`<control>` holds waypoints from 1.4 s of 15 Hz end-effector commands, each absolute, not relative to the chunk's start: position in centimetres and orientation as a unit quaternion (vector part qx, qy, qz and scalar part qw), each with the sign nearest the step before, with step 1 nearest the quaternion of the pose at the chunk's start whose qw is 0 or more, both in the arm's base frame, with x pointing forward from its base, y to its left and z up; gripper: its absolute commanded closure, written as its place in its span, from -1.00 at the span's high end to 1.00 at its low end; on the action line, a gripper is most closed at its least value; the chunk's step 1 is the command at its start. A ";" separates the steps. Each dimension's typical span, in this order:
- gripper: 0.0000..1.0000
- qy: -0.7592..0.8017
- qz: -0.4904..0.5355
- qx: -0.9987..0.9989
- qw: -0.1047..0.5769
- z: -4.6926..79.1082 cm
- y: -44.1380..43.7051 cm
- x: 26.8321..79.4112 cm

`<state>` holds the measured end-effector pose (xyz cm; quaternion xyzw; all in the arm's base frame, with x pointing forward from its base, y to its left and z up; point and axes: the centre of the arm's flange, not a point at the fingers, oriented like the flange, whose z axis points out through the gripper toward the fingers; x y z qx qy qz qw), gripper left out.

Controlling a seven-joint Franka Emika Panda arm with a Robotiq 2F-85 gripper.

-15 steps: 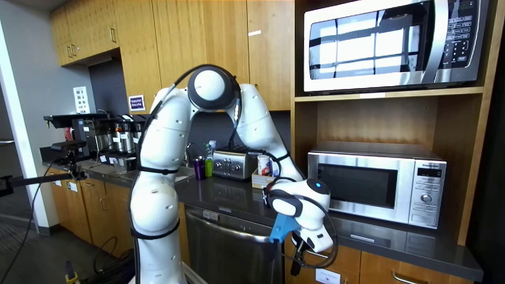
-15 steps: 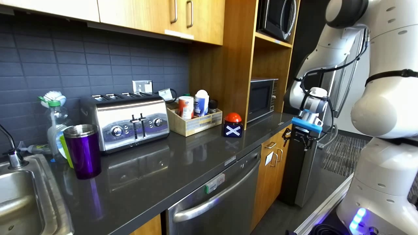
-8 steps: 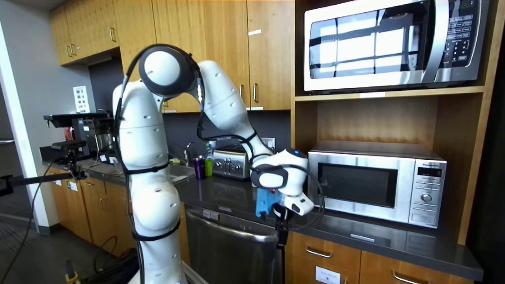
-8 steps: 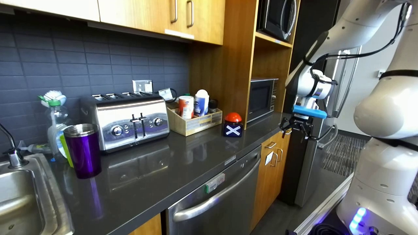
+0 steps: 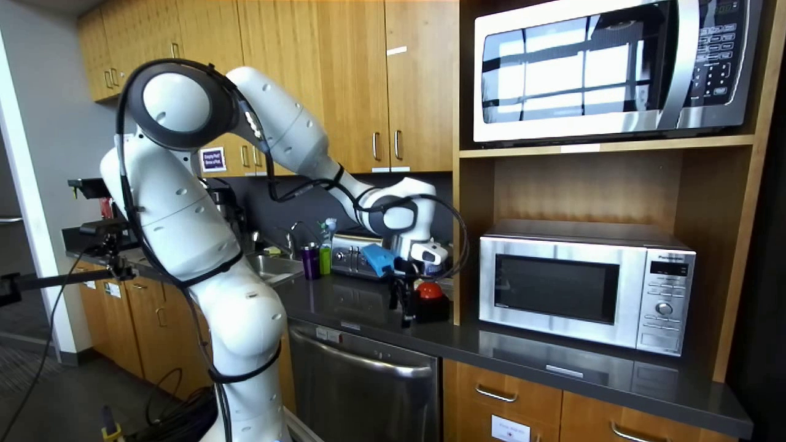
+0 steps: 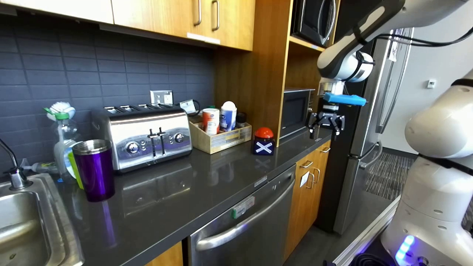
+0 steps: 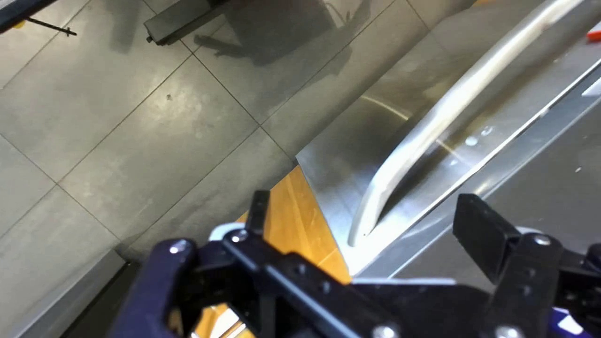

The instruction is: Close the open drawer

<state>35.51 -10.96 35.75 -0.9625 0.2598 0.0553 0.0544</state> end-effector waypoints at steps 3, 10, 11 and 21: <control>1.00 0.126 0.070 -0.989 0.033 40.8 -3.3 36.4; 1.00 -0.033 0.061 -0.997 0.029 43.4 4.5 36.5; 1.00 -0.056 0.054 -0.997 0.029 43.7 5.4 36.5; 1.00 -0.130 0.025 -0.991 0.011 44.3 11.0 36.3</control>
